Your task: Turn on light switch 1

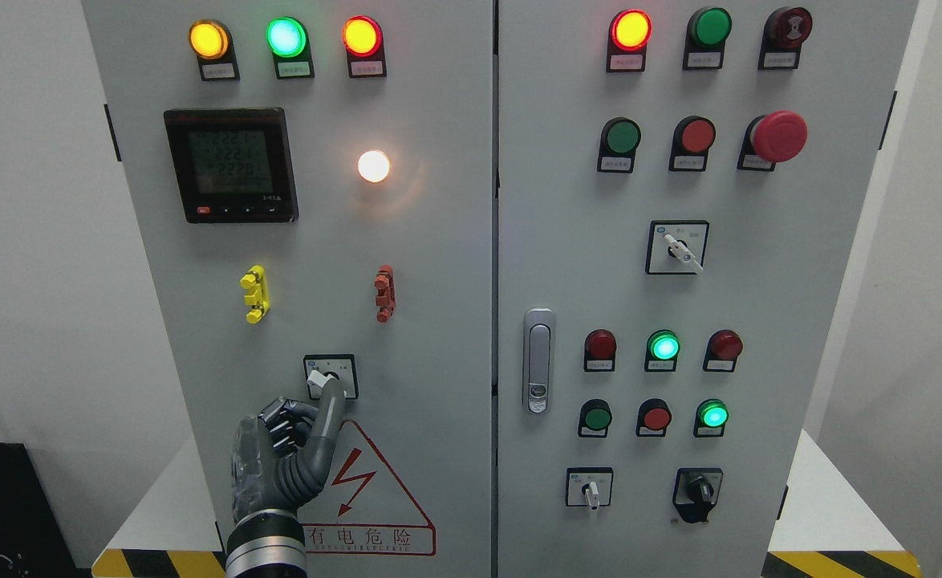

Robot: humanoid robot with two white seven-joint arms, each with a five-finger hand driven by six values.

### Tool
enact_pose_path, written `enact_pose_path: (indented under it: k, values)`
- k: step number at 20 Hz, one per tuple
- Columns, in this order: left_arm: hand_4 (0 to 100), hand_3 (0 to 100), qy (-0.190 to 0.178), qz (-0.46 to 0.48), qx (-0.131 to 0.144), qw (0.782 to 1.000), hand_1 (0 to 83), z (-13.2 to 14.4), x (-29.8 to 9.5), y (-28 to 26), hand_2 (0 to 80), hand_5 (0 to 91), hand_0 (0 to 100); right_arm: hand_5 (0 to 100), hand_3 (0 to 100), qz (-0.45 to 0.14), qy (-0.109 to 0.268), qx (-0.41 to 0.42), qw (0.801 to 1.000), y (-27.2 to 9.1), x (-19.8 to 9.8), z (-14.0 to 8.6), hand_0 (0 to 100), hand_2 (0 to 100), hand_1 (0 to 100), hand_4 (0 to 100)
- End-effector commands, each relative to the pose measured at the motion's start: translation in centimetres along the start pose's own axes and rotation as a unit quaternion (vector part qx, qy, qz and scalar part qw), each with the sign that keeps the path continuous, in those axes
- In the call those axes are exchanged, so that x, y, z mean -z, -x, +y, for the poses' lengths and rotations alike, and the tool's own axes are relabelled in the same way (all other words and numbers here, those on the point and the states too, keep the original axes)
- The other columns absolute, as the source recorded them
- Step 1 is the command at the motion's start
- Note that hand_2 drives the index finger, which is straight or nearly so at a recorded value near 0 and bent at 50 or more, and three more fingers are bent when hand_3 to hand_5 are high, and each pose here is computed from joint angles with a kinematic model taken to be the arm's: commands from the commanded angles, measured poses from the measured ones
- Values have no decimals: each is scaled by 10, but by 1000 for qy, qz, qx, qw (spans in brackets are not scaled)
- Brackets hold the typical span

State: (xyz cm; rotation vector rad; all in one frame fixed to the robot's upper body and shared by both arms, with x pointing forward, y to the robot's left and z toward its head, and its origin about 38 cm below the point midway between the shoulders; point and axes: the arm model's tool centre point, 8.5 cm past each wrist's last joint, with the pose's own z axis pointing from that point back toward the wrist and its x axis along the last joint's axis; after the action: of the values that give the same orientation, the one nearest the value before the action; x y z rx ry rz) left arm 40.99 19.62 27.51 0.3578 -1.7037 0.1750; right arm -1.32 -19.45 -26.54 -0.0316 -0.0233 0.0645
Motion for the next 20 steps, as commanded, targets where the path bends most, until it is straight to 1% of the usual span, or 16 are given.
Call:
enact_pose_path:
  k: [1, 6, 8, 11, 13, 14, 15, 16, 17, 18, 19, 20]
  values:
    - [981, 996, -2, 6, 4, 1000, 463, 10, -10, 14, 710, 867, 157, 0, 0, 1, 0, 12, 1000, 0, 0, 0, 0, 0, 0, 0]
    - [998, 1000, -6, -51, -5, 999, 454, 24, -29, 35, 733, 872, 167, 0, 0, 1, 0, 12, 1000, 0, 0, 0, 0, 0, 0, 0]
    - [1000, 1000, -10, -58, 0, 998, 447, 36, -39, 52, 738, 874, 168, 0, 0, 1, 0, 12, 1000, 0, 0, 0, 0, 0, 0, 0]
    - [1000, 1000, 10, -48, 16, 999, 408, 51, -62, 86, 743, 869, 173, 0, 0, 1, 0, 12, 1000, 0, 0, 0, 0, 0, 0, 0]
    - [1000, 1000, 43, -41, 29, 998, 343, 63, -85, 118, 742, 862, 170, 0, 0, 1, 0, 12, 1000, 0, 0, 0, 0, 0, 0, 0]
    - [1000, 1000, 61, -32, 31, 997, 332, 71, -96, 139, 739, 860, 168, 0, 0, 1, 0, 12, 1000, 0, 0, 0, 0, 0, 0, 0]
    - [1000, 1000, 69, -23, 30, 997, 261, 82, -106, 161, 700, 847, 154, 0, 0, 1, 0, 12, 1000, 0, 0, 0, 0, 0, 0, 0]
    - [1000, 1000, 72, -14, 31, 997, 213, 93, -116, 181, 636, 822, 145, 0, 0, 1, 0, 12, 1000, 0, 0, 0, 0, 0, 0, 0]
    - [982, 1000, 75, 0, 36, 997, 196, 104, -124, 200, 605, 802, 141, 0, 0, 1, 0, 12, 1000, 0, 0, 0, 0, 0, 0, 0]
    - [926, 903, 74, 12, 44, 996, 158, 114, -130, 216, 526, 732, 134, 0, 0, 1, 0, 12, 1000, 0, 0, 0, 0, 0, 0, 0]
    - [910, 876, 71, 30, 51, 996, 143, 124, -137, 233, 498, 702, 130, 0, 0, 1, 0, 12, 1000, 0, 0, 0, 0, 0, 0, 0]
    - [866, 805, 67, 57, 57, 994, 119, 134, -147, 253, 435, 645, 124, 0, 0, 1, 0, 12, 1000, 0, 0, 0, 0, 0, 0, 0]
